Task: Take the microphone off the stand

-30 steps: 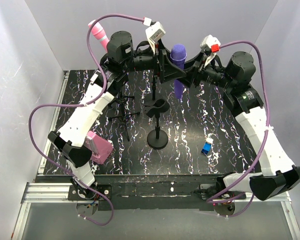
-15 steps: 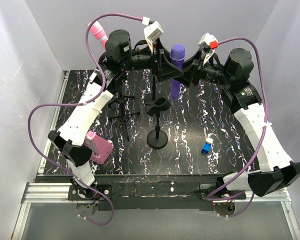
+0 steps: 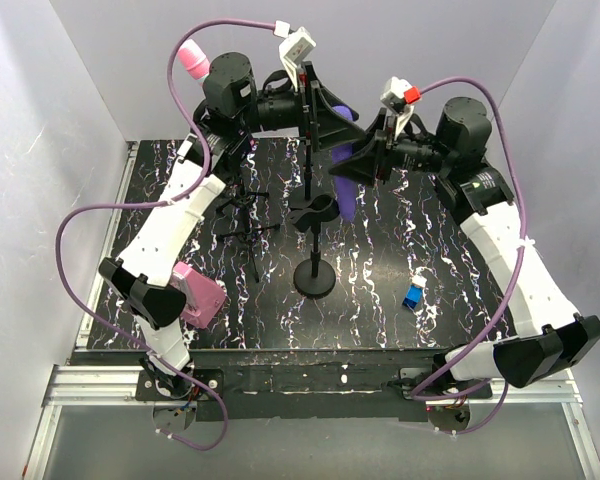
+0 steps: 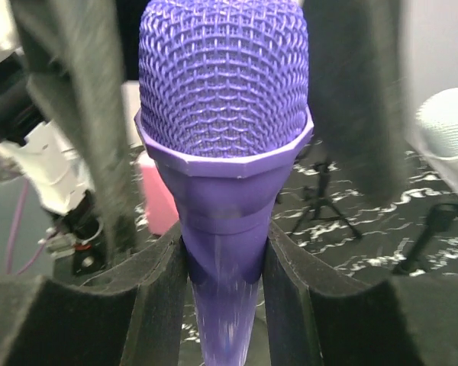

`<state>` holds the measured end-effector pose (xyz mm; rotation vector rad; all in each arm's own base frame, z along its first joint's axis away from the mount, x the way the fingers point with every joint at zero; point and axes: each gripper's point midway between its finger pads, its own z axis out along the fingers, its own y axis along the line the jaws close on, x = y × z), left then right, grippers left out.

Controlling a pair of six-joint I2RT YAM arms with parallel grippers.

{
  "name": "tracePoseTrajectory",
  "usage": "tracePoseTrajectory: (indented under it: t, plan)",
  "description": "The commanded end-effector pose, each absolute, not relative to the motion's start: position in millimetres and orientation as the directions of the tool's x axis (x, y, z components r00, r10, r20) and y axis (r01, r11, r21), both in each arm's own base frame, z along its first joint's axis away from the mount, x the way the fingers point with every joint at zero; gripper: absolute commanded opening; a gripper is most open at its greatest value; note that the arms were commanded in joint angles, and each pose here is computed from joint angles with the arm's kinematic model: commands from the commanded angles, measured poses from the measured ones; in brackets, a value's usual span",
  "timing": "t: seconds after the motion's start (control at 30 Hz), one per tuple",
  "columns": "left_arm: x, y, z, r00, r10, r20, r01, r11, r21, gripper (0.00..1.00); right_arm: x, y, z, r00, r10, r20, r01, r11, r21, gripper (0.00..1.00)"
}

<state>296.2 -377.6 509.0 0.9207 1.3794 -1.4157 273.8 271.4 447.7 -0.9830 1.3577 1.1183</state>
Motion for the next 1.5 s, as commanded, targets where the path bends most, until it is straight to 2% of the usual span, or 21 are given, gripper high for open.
tracePoseTrajectory:
  t: [0.0,0.07,0.13,0.17,0.23,0.3,0.63,0.77,0.93,1.33,1.47]
  plan:
    - [299,-372,537,-0.265,-0.190,-0.945,0.957,0.069,-0.282,0.60,247,279,453,-0.087,0.018,-0.996,-0.992,0.092,0.088,0.01]
    - [303,-370,536,-0.249,-0.192,-0.949,0.960,0.082,-0.269,0.51,247,279,453,-0.087,0.018,-0.996,-0.992,0.095,0.088,0.01]
    - [303,-371,531,-0.234,-0.178,-0.956,0.965,0.078,-0.251,0.49,247,278,456,-0.085,0.026,-0.996,-0.991,0.101,0.087,0.01]
    - [305,-372,529,-0.235,-0.174,-0.956,0.964,0.085,-0.253,0.52,248,278,458,-0.081,0.030,-0.996,-0.991,0.106,0.084,0.01]
    - [307,-371,523,-0.249,-0.166,-0.954,0.957,0.107,-0.268,0.69,249,278,461,-0.079,0.039,-0.996,-0.990,0.115,0.083,0.01]
    - [307,-369,515,-0.249,-0.153,-0.956,0.956,0.116,-0.268,0.75,250,277,465,-0.072,0.047,-0.996,-0.989,0.129,0.078,0.01]
    - [317,-350,500,-0.258,-0.132,-0.957,0.934,0.218,-0.282,0.81,256,277,469,-0.078,0.075,-0.994,-0.986,0.145,0.088,0.01]
    - [311,-345,499,-0.270,-0.114,-0.956,0.937,0.198,-0.288,0.87,263,274,474,-0.077,0.093,-0.993,-0.982,0.167,0.092,0.01]
    - [306,-345,507,-0.253,-0.114,-0.961,0.947,0.176,-0.270,0.88,268,272,471,-0.092,0.097,-0.991,-0.978,0.176,0.108,0.01]
    - [316,-361,502,-0.205,-0.112,-0.972,0.962,0.157,-0.221,0.73,281,274,470,-0.095,0.093,-0.991,-0.968,0.224,0.114,0.01]
    - [322,-362,512,-0.151,-0.134,-0.979,0.970,0.170,-0.173,0.54,279,281,469,-0.091,0.078,-0.993,-0.974,0.202,0.106,0.01]
